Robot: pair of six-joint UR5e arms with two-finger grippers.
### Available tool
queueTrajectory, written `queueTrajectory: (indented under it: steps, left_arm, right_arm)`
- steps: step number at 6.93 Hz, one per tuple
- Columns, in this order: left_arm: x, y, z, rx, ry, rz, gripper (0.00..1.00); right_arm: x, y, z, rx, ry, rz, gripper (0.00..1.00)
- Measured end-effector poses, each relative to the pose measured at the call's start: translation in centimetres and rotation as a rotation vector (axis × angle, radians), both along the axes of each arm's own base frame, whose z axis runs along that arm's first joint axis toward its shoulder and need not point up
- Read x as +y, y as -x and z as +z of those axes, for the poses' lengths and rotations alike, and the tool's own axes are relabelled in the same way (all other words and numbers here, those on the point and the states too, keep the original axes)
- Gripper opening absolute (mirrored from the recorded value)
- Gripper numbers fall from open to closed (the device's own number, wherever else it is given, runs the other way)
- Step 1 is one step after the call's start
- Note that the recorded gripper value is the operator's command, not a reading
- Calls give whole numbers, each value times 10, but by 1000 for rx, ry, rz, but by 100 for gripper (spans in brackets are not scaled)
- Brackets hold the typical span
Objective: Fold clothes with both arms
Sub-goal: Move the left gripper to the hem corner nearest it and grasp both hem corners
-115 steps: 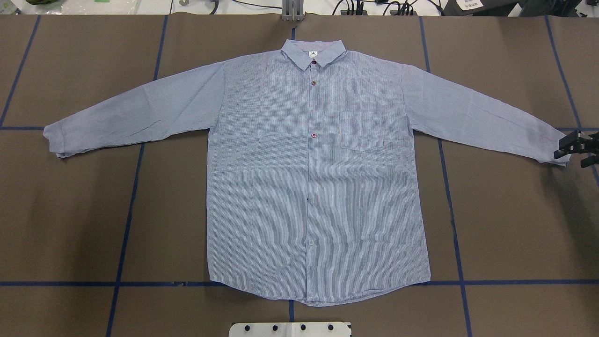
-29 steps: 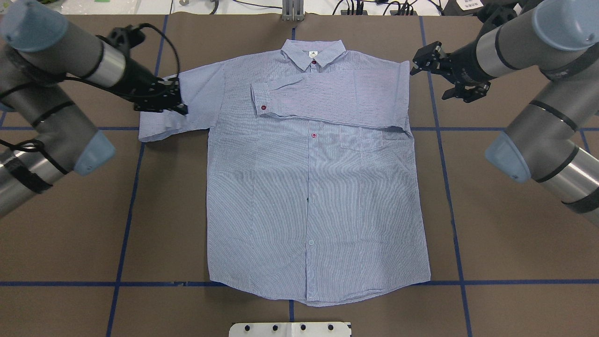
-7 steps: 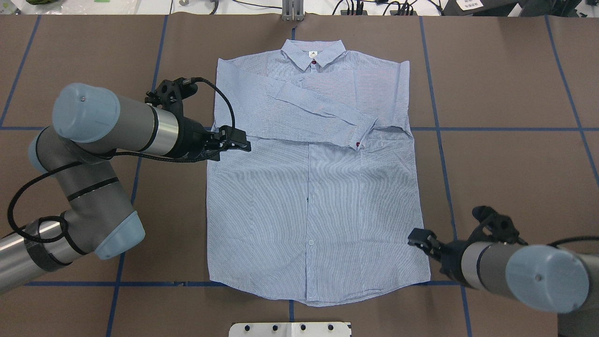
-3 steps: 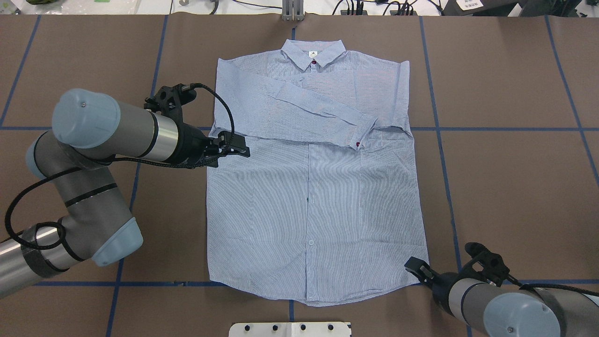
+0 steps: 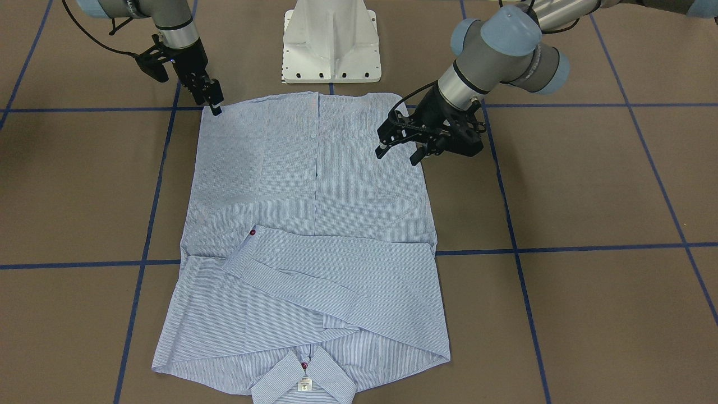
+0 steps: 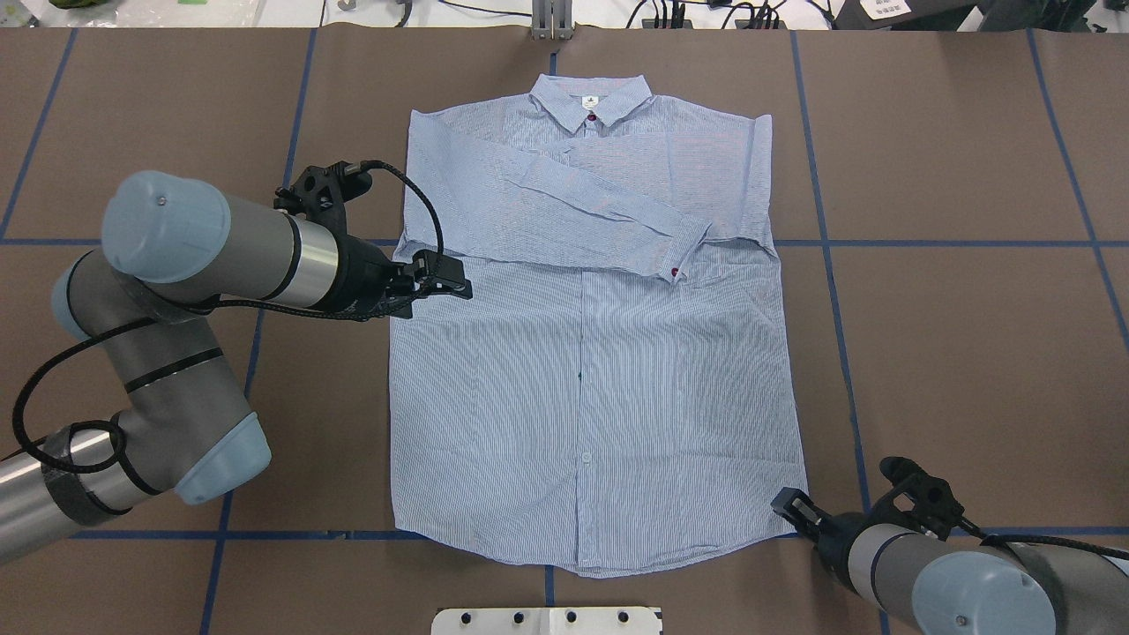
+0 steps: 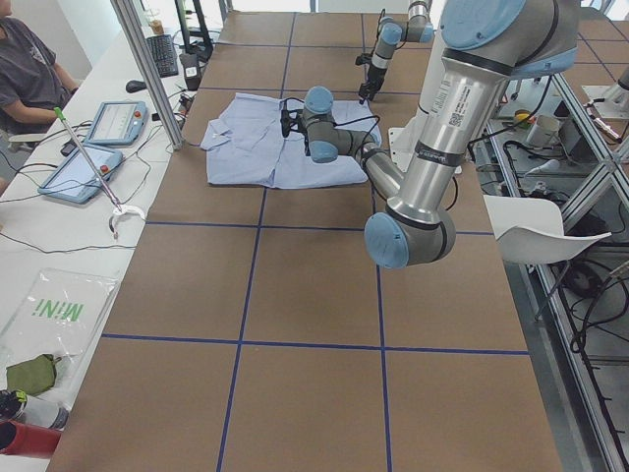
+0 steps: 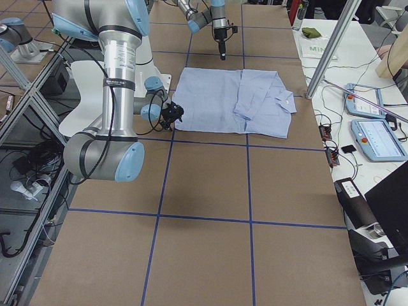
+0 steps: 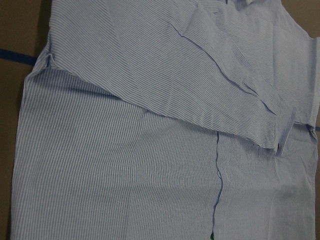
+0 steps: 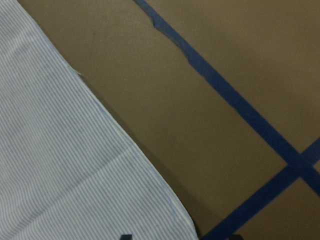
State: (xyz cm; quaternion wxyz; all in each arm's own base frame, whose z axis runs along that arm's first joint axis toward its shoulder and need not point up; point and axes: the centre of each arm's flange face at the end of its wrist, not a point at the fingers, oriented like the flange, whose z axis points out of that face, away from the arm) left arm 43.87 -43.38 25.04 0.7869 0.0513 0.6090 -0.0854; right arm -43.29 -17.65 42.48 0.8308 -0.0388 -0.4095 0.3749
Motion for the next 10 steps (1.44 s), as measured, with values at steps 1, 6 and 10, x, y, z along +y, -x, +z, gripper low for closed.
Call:
queueTrajectory:
  steps: [1,6,10]
  left_arm:
    - [0,0,0,0,1,0,92]
    - [59,-11,41,-31,125,26,92]
    - [167,-26,66,-54,254,72,92]
  right_arm:
    - [0,0,0,1,0,0,0]
    - [-9,-16,-4,-4,6,16,0]
    - [-21,-45,12,38,14,32,0]
